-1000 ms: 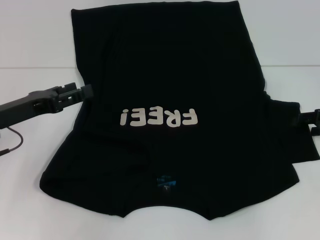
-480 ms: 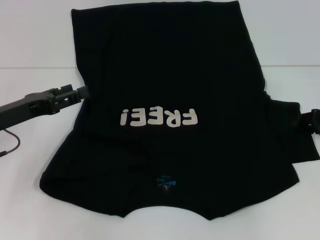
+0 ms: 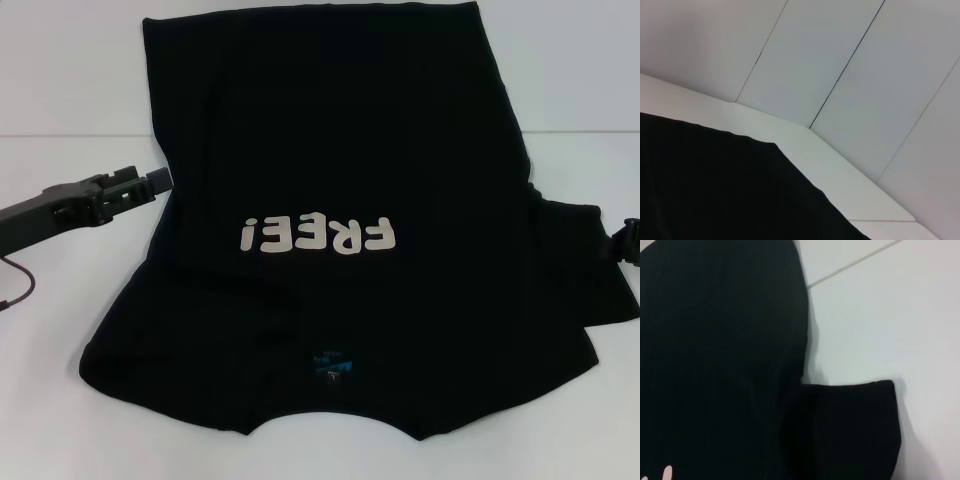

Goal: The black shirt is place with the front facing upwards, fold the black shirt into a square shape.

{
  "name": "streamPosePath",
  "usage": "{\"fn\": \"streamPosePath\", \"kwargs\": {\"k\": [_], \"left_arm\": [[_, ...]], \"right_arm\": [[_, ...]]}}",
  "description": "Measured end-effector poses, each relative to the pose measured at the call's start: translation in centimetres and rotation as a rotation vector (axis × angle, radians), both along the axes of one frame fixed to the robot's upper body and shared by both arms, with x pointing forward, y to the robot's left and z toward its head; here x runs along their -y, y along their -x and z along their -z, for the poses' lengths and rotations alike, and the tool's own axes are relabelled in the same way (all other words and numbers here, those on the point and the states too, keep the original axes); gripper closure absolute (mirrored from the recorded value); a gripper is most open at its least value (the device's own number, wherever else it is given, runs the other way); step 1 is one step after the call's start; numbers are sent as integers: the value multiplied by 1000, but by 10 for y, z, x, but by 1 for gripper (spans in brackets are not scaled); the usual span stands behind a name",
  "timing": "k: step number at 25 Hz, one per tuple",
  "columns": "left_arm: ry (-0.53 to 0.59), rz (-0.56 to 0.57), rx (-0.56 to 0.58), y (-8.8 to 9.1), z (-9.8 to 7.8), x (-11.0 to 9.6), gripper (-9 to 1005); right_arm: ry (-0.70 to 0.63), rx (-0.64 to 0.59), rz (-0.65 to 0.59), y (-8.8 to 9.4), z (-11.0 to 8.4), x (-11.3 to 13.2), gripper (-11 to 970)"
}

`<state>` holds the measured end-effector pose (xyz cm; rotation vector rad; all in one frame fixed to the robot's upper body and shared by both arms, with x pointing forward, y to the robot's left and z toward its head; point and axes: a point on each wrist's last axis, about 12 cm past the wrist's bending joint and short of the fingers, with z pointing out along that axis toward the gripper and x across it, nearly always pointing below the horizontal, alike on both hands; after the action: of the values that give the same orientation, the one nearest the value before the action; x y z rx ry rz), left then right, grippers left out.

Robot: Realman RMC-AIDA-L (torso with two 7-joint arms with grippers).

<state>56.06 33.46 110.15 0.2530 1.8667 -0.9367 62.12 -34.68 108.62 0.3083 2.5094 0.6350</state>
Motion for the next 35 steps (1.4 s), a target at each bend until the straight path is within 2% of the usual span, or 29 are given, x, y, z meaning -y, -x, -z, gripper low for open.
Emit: {"fn": "streamPosePath", "kwargs": {"k": [5, 10, 18, 22, 26, 30, 35], "left_arm": [[0, -2, 0, 0, 0, 0, 270], [1, -6, 2, 0, 0, -1, 270], [15, -43, 3, 2, -1, -10, 270], [22, -45, 1, 3, -1, -12, 270], [25, -48, 2, 4, -2, -13, 270], [24, -49, -1, 5, -1, -13, 270], [21, -55, -6, 8, 1, -16, 270]], "right_arm": [[-2, -3, 1, 1, 1, 0, 939], [-26, -11, 18, 7, -1, 12, 948], [-114, 32, 110, 29, -15, 57, 936], [-173, 62, 126, 38, -18, 67, 929], [-247, 87, 64, 37, -30, 58, 923], [-280, 104, -16, 19, -46, 34, 917], [-280, 83, -120, -7, -59, -9, 909]]}}
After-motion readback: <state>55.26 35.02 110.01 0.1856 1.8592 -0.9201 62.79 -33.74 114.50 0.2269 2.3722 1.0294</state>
